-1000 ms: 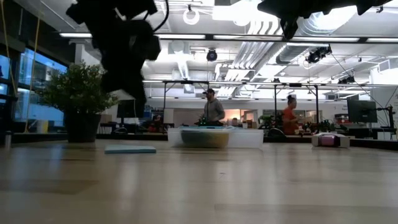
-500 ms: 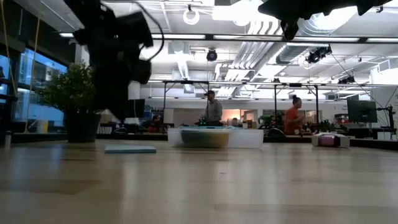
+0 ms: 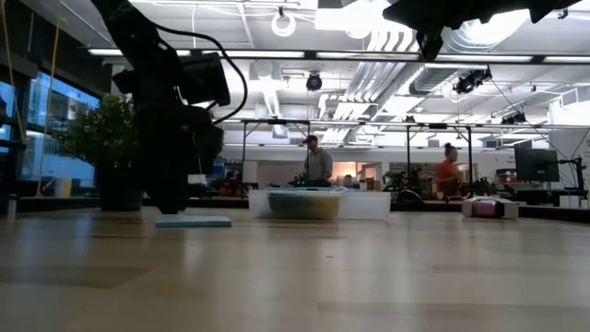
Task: Pack school essentials
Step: Put the blue sticky note in the supply box
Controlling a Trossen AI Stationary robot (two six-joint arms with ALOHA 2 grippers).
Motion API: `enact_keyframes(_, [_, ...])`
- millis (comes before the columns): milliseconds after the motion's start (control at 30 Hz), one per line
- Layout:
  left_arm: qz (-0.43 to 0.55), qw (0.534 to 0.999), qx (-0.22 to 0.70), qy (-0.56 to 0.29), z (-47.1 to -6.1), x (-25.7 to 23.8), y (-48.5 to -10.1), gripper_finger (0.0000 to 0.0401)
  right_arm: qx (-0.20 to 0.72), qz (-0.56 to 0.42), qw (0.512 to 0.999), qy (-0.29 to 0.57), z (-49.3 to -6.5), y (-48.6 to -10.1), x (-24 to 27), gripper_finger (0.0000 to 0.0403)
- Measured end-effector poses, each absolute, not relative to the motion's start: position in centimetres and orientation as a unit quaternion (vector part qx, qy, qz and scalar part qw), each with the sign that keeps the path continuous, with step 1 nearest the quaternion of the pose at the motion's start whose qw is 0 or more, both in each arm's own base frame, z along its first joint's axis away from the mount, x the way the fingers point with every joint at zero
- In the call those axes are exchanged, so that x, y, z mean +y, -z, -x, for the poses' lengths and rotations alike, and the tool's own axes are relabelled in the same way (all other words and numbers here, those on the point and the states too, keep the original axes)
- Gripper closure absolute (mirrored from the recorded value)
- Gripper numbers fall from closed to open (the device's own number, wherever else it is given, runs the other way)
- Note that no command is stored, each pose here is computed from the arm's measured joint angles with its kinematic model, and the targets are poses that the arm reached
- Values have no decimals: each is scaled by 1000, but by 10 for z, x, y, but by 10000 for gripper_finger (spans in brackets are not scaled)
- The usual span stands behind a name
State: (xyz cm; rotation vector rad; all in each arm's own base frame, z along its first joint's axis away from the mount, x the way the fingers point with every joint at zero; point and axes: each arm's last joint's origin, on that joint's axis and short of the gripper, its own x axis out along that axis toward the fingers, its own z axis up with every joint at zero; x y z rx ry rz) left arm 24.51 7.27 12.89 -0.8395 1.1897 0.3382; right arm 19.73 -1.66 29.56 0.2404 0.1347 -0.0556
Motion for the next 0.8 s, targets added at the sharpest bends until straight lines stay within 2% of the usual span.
enact_keyframes(300, [370,733,548,-157,-247,70,-125,278,67,-122,990,28,-197,-296,-17,402])
enact_keyframes(600, [339,749,551,-143,-248,69,-126,392,67,-122,990,28,-197,-296,-17,402])
enact_keyframes(800, [340,748,552,-142,-248,69,-126,398,67,-122,990,28,-197,-296,-17,402])
